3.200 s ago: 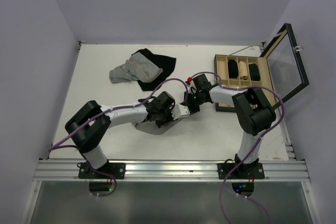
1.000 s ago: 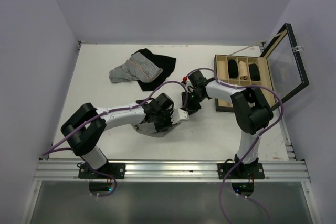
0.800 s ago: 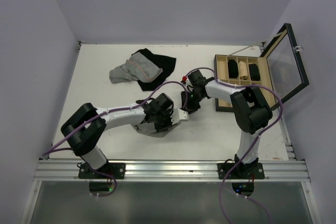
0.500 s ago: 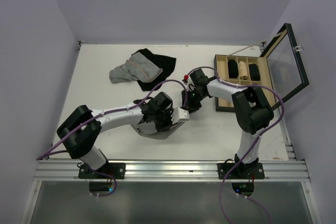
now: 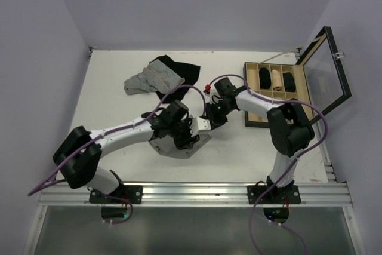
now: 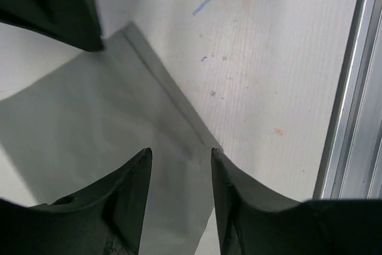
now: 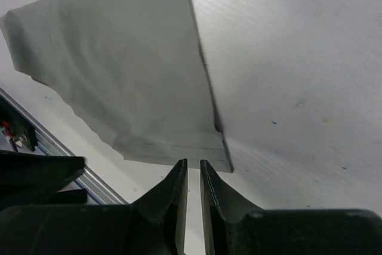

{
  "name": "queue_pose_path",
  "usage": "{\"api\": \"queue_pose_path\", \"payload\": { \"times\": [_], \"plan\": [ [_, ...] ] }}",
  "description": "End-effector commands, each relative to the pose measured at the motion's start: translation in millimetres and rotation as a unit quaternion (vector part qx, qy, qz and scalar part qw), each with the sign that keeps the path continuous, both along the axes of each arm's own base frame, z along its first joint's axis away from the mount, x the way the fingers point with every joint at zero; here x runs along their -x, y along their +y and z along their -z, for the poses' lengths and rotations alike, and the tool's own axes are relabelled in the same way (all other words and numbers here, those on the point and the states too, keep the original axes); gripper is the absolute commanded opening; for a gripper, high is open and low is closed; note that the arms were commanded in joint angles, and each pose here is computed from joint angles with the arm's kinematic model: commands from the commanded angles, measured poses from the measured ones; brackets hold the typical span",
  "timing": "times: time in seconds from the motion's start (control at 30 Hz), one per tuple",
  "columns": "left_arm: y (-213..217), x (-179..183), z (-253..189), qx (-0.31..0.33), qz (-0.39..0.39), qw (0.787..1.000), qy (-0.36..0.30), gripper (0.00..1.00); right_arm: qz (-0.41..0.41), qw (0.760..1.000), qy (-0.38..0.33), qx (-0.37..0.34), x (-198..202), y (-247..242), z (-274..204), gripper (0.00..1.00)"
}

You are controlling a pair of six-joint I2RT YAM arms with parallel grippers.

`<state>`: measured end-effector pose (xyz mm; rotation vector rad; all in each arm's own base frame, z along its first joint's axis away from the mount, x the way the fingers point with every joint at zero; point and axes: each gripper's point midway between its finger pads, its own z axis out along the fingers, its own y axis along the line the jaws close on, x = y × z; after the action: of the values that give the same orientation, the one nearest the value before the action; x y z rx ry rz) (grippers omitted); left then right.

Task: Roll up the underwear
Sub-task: Fold the underwear

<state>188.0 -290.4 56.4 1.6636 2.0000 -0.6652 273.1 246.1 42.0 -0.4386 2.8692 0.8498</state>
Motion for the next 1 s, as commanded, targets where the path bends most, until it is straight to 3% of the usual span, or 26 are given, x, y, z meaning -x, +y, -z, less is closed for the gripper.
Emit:
{"api": "queue_pose_path", "payload": {
  "times": [0.0,0.17,0.3,0.57,0.7,0.83,0.97],
  "plan": [
    [0.3,-30.6,-67.7,0.113,-0.045,0.991,-0.053,0.49,-0.043,0.998,-0.015,-0.039,12.8,25.5,-26.5,0.18],
    [45.1,-62.6,-56.4,0.077,-0.122,0.987,-0.071,0.51,-0.062,0.998,-0.007,-0.024,20.7,40.1,-13.6,0.17],
    [75.6,-76.2,-32.4,0.052,-0.176,0.982,-0.036,0.51,-0.059,0.998,0.002,0.024,16.1,29.3,6.7,0.15],
    [95.5,-75.7,-0.9,0.011,-0.200,0.980,-0.010,0.50,-0.078,0.993,0.021,0.084,25.6,5.2,22.8,0.15],
    [102.2,-75.3,4.4,-0.001,-0.203,0.979,-0.015,0.49,-0.114,0.991,0.036,0.059,38.6,7.3,5.0,0.05],
    [102.4,-71.0,4.0,0.002,-0.189,0.982,-0.008,0.49,-0.149,0.988,0.028,-0.022,48.6,25.9,-30.2,0.06],
    [104.3,-58.1,15.6,-0.007,-0.173,0.985,0.015,0.46,-0.155,0.986,-0.014,-0.056,35.6,39.2,-54.3,0.08]
  ]
}}
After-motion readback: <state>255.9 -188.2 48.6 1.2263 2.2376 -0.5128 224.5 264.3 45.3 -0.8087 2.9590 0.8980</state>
